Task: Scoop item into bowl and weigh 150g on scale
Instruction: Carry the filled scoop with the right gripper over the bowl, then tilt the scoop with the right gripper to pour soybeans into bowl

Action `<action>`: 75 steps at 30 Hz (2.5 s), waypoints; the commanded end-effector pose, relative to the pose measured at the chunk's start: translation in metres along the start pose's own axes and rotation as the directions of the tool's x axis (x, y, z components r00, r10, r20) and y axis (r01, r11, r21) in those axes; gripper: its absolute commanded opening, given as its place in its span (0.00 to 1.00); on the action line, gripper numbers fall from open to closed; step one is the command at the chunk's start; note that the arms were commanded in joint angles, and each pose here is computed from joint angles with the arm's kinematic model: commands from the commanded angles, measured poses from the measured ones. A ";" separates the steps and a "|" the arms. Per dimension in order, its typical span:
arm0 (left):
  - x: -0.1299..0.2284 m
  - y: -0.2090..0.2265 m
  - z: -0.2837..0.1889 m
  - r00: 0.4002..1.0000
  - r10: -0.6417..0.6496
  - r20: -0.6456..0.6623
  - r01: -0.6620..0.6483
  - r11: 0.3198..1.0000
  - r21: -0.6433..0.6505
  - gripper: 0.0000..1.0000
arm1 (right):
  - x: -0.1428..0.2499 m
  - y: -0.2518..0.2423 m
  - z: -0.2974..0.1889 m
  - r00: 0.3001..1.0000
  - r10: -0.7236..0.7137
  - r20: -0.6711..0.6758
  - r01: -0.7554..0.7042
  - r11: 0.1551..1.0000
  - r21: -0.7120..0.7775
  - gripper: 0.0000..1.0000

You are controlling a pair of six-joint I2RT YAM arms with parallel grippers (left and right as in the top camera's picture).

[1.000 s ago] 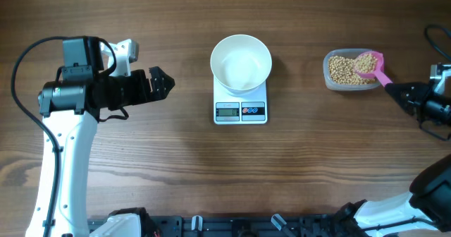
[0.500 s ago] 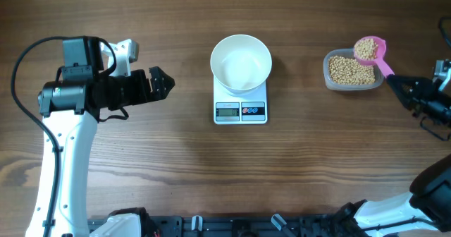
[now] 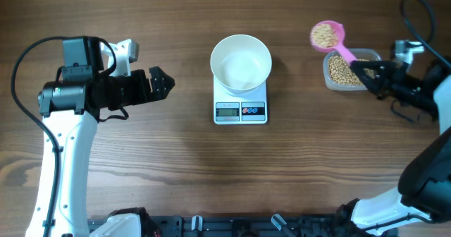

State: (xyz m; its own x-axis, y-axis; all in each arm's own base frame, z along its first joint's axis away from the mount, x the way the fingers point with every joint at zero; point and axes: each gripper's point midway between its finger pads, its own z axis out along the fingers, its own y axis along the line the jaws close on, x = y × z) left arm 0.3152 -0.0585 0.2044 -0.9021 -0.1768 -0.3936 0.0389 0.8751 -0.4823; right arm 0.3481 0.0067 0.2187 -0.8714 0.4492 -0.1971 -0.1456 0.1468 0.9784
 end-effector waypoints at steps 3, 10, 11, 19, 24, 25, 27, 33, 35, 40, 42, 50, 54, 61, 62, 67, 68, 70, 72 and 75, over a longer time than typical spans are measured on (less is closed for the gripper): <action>-0.005 -0.007 -0.004 0.999 0.032 0.015 -0.032 0.999 0.022 1.00 | 0.016 0.005 0.038 0.991 0.065 -0.118 -0.068 0.997 -0.028 0.04; -0.005 -0.007 -0.004 0.999 0.032 0.015 -0.032 0.999 0.022 1.00 | 0.021 0.009 0.093 0.974 0.037 -0.221 0.011 0.977 0.211 0.04; -0.005 -0.007 -0.004 0.999 0.032 0.015 -0.032 0.999 0.022 1.00 | 0.020 0.013 0.099 0.975 0.015 -0.223 0.033 0.977 0.212 0.04; -0.005 -0.007 -0.004 0.999 0.032 0.015 -0.032 0.999 0.022 1.00 | 0.034 0.012 0.138 0.961 -0.058 -0.269 0.135 0.951 0.278 0.04; -0.005 -0.007 -0.004 0.999 0.032 0.015 -0.033 0.999 0.022 1.00 | 0.040 -0.007 0.150 0.949 -0.118 -0.291 0.230 0.893 0.387 0.04; -0.005 -0.007 -0.004 0.999 0.032 0.015 -0.032 0.999 0.022 1.00 | 0.042 -0.011 0.153 0.943 -0.141 -0.301 0.261 0.873 0.411 0.05; -0.005 -0.007 -0.004 0.999 0.032 0.015 -0.032 0.999 0.022 1.00 | 0.042 -0.019 0.155 0.938 -0.164 -0.306 0.296 0.838 0.458 0.05; -0.005 -0.007 -0.004 0.999 0.032 0.015 -0.032 0.999 0.022 1.00 | 0.046 -0.023 0.168 0.877 -0.302 -0.374 0.459 0.758 0.464 0.05; -0.005 -0.007 -0.004 0.999 0.032 0.015 -0.032 0.999 0.022 1.00 | 0.048 -0.024 0.171 0.854 -0.339 -0.395 0.506 0.720 0.476 0.04; -0.005 -0.007 -0.004 0.999 0.032 0.015 -0.032 0.999 0.022 1.00 | 0.048 -0.016 0.172 0.794 -0.435 -0.425 0.607 0.605 0.515 0.05; -0.005 -0.007 -0.004 0.999 0.032 0.015 -0.032 0.999 0.022 1.00 | 0.048 -0.011 0.172 0.765 -0.472 -0.439 0.644 0.563 0.518 0.05; -0.005 -0.007 -0.004 0.999 0.032 0.015 -0.032 0.999 0.022 1.00 | 0.054 -0.015 0.172 0.652 -0.534 -0.538 0.755 0.390 0.527 0.05; -0.005 -0.007 -0.004 0.999 0.032 0.015 -0.032 0.999 0.022 1.00 | 0.052 -0.019 0.171 0.622 -0.542 -0.565 0.773 0.314 0.551 0.04; -0.005 -0.007 -0.004 0.999 0.032 0.015 -0.032 0.999 0.022 1.00 | 0.053 -0.020 0.170 0.552 -0.563 -0.615 0.824 0.253 0.508 0.04; -0.005 -0.007 -0.004 0.999 0.032 0.015 -0.032 0.999 0.022 1.00 | 0.051 -0.020 0.169 0.548 -0.563 -0.618 0.824 0.239 0.513 0.04; -0.005 -0.007 -0.004 0.999 0.032 0.015 -0.032 0.999 0.022 1.00 | 0.053 -0.019 0.171 0.499 -0.573 -0.650 0.852 0.187 0.489 0.04; -0.005 -0.007 -0.004 0.999 0.032 0.015 -0.032 0.999 0.022 1.00 | 0.056 -0.019 0.174 0.464 -0.579 -0.670 0.870 0.154 0.469 0.05; -0.005 -0.007 -0.004 0.999 0.032 0.015 -0.032 0.999 0.022 1.00 | 0.055 -0.018 0.174 0.433 -0.580 -0.691 0.877 0.092 0.472 0.05; -0.005 -0.007 -0.004 0.999 0.032 0.015 -0.032 0.999 0.022 1.00 | 0.055 -0.016 0.176 0.386 -0.583 -0.715 0.888 0.026 0.459 0.04; -0.005 -0.007 -0.004 0.999 0.032 0.015 -0.032 0.999 0.022 1.00 | 0.052 -0.011 0.177 0.317 -0.579 -0.751 0.889 -0.095 0.448 0.04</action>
State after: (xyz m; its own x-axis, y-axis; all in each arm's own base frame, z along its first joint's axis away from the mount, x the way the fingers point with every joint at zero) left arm 0.3151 -0.0585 0.2042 -0.9024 -0.1768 -0.3929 0.0386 0.8751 -0.4824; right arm 0.3783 0.1920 0.1623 -0.6146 -0.5385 -0.5764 -0.5820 0.8028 -0.1295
